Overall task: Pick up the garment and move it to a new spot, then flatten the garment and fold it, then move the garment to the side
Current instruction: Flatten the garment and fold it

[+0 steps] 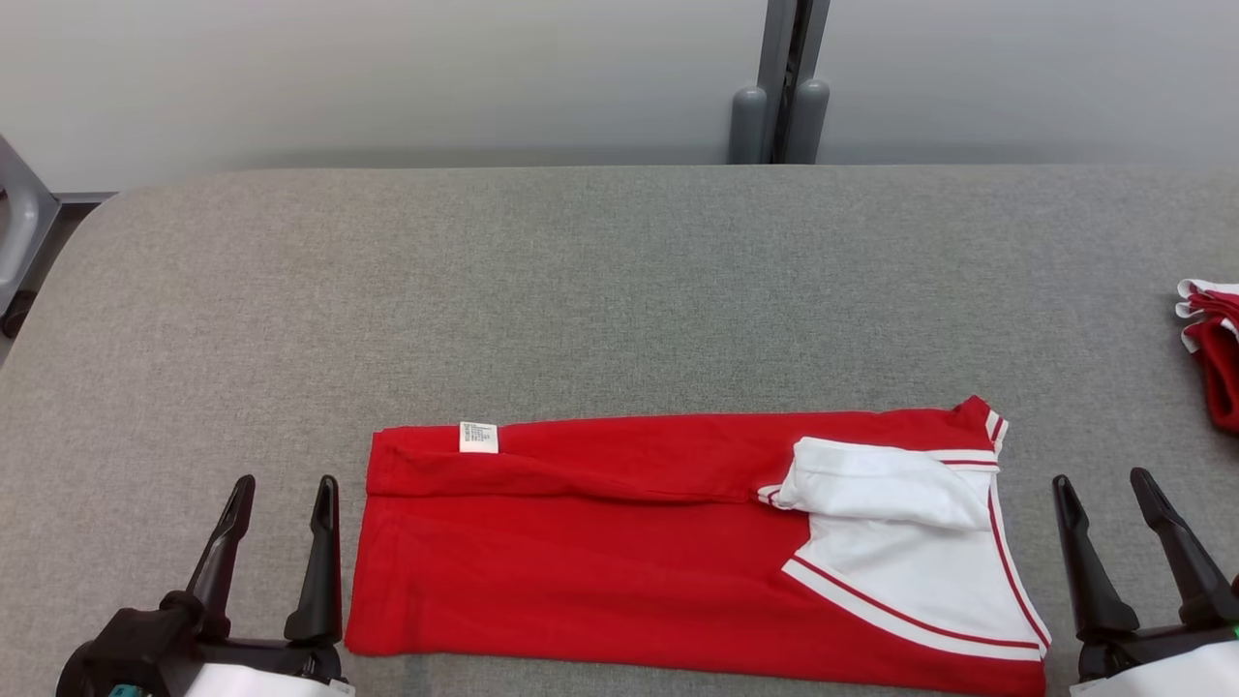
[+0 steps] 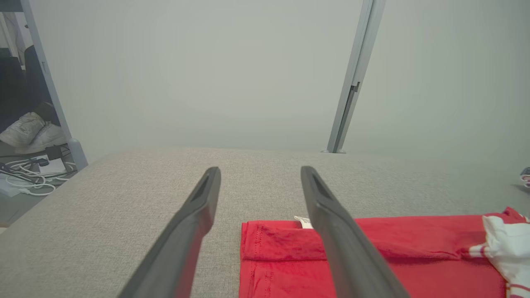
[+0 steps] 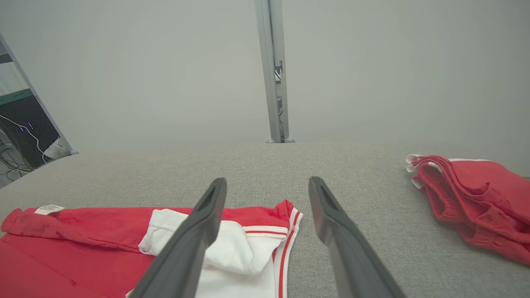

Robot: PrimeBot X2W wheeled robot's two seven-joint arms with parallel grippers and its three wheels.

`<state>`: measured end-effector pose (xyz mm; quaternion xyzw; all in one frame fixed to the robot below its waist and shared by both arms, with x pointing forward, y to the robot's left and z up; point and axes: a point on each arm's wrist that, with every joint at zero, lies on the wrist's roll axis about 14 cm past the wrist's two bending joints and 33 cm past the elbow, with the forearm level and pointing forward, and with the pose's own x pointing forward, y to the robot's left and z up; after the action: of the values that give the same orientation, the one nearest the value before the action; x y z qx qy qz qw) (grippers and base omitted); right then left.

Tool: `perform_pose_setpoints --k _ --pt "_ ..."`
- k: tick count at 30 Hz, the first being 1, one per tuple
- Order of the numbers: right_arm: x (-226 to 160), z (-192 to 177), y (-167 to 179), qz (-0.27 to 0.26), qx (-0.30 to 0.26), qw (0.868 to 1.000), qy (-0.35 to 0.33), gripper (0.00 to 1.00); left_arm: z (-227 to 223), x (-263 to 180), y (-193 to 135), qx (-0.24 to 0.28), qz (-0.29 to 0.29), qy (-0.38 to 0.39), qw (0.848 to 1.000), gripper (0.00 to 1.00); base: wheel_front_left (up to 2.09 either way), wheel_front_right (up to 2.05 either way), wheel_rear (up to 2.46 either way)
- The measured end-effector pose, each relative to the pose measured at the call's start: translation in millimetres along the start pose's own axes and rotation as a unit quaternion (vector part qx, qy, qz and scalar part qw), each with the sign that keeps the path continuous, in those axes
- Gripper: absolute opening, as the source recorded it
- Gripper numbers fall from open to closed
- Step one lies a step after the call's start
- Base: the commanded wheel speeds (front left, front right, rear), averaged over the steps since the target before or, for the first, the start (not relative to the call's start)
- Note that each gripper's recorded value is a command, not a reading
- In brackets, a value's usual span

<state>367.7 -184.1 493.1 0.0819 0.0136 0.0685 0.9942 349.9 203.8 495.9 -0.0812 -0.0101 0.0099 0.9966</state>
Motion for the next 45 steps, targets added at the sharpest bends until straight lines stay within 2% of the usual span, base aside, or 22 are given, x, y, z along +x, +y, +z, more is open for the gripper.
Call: perform_pose_setpoints --k 14,21,29,40,41,42,43,45 --pt "25.2 -11.9 -10.7 -0.004 -0.023 0.999 0.025 1.00 -1.1 19.2 -5.3 0.006 -0.009 -0.005 1.000 1.00 0.00 0.00 0.00" --pt "39.9 -63.8 -7.3 0.007 -0.014 0.994 0.104 1.00 -9.0 35.6 -8.7 0.003 -0.013 0.001 1.000 1.00 0.00 0.00 0.00" --pt "25.1 -127.3 3.0 0.004 0.025 0.979 0.203 1.00 -20.1 38.1 -6.3 0.000 -0.008 0.014 1.000 1.00 0.00 0.00 0.00" --pt "21.5 -143.0 11.4 0.007 0.051 0.970 0.238 1.00 -22.6 45.2 -5.6 0.002 -0.011 0.014 1.000 1.00 0.00 0.00 0.00" --pt "21.8 -144.0 12.2 0.009 0.053 0.969 0.241 0.55 -23.1 45.5 -5.8 0.003 -0.012 0.014 1.000 1.00 0.00 0.00 0.00" --pt "22.7 -145.0 12.7 0.010 0.055 0.968 0.246 0.18 -23.4 45.8 -5.7 0.003 -0.012 0.014 1.000 1.00 0.00 0.00 0.00" --pt "24.2 -144.9 13.8 0.013 0.054 0.967 0.248 0.00 -23.4 46.1 -5.4 0.003 -0.012 0.014 1.000 1.00 0.00 0.00 0.00" --pt "24.9 -147.0 19.0 0.019 0.059 0.965 0.255 0.00 -23.6 46.6 -4.9 0.004 -0.012 0.014 1.000 1.00 0.00 0.00 0.00"
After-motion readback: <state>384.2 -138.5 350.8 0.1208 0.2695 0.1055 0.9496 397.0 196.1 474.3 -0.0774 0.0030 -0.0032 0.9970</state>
